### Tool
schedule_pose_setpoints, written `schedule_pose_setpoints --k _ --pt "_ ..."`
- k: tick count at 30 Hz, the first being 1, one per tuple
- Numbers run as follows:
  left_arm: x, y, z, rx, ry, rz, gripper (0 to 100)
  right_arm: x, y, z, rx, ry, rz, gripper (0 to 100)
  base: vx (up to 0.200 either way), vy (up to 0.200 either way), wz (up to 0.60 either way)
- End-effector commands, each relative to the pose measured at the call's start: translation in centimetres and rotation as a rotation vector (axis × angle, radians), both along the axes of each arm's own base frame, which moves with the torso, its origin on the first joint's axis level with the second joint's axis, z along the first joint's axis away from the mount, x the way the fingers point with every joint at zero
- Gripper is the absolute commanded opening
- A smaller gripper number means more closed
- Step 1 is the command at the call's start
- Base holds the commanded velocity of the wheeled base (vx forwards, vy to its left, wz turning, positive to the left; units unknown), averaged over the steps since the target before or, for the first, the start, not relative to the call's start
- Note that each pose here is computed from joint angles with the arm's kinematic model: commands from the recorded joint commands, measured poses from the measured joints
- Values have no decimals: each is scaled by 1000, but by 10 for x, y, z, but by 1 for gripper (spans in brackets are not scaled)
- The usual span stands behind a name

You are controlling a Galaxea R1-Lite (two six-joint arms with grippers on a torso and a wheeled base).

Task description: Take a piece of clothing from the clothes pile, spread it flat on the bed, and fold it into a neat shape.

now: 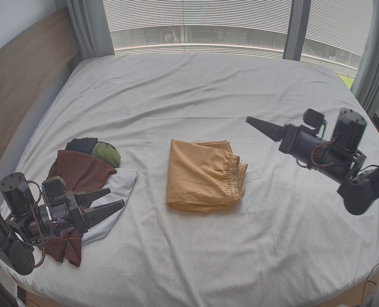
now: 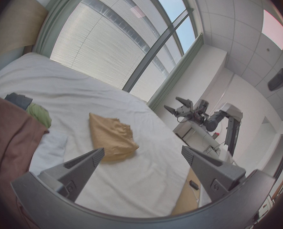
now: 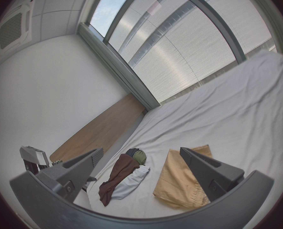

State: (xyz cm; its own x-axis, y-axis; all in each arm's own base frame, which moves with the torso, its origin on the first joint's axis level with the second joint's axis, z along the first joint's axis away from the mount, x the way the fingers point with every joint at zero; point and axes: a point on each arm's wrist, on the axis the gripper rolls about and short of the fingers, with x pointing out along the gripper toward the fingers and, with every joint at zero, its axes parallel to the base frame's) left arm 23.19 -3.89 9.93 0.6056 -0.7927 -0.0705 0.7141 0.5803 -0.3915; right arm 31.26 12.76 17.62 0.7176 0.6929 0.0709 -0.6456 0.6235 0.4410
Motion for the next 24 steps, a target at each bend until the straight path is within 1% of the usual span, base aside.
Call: schedule_pose_setpoints --k 1,3,6,7,8,10,11,12,13,14,17,21,24 --pt "-52 -16 56 -109 -149 -111 100 -96 -59 39 -77 -174 -113 100 0 0 0" --pt "-64 -20 57 -113 -156 -143 100 -117 -67 38 -77 -186 -125 100 0 0 0" --pt "-79 -20 56 -115 -159 -162 100 -148 -77 38 -70 -216 -138 100 0 0 0" --pt "-85 -19 56 -117 -164 -157 100 -148 -77 38 -70 -216 -138 100 0 0 0" --pt "-91 -17 55 -117 -161 -149 100 -171 -84 34 -63 -237 -148 100 0 0 0" --pt "-97 -15 54 -113 -165 -129 100 -189 -90 30 -57 -254 -163 100 0 0 0" --pt "-99 -14 55 -114 -165 -98 100 -201 -96 27 -54 -267 -183 100 0 0 0" --pt "-100 -13 55 -115 -164 -89 100 -203 -96 26 -54 -270 -188 100 0 0 0" --pt "-104 -11 58 -121 -173 -48 100 -214 -102 20 -57 -276 -216 100 0 0 0" --pt "-109 -9 60 -125 -188 -39 100 -221 -105 16 -58 -281 -233 100 0 0 0" --pt "-124 -6 65 -132 -207 -36 100 -241 -110 6 -58 -308 -256 100 0 0 0" --pt "-146 1 66 -130 -200 -26 100 -261 -112 -2 -52 -347 -265 100 0 0 0" --pt "-173 9 58 -117 -157 -18 100 -281 -116 -9 -58 -350 -298 100 0 0 0"
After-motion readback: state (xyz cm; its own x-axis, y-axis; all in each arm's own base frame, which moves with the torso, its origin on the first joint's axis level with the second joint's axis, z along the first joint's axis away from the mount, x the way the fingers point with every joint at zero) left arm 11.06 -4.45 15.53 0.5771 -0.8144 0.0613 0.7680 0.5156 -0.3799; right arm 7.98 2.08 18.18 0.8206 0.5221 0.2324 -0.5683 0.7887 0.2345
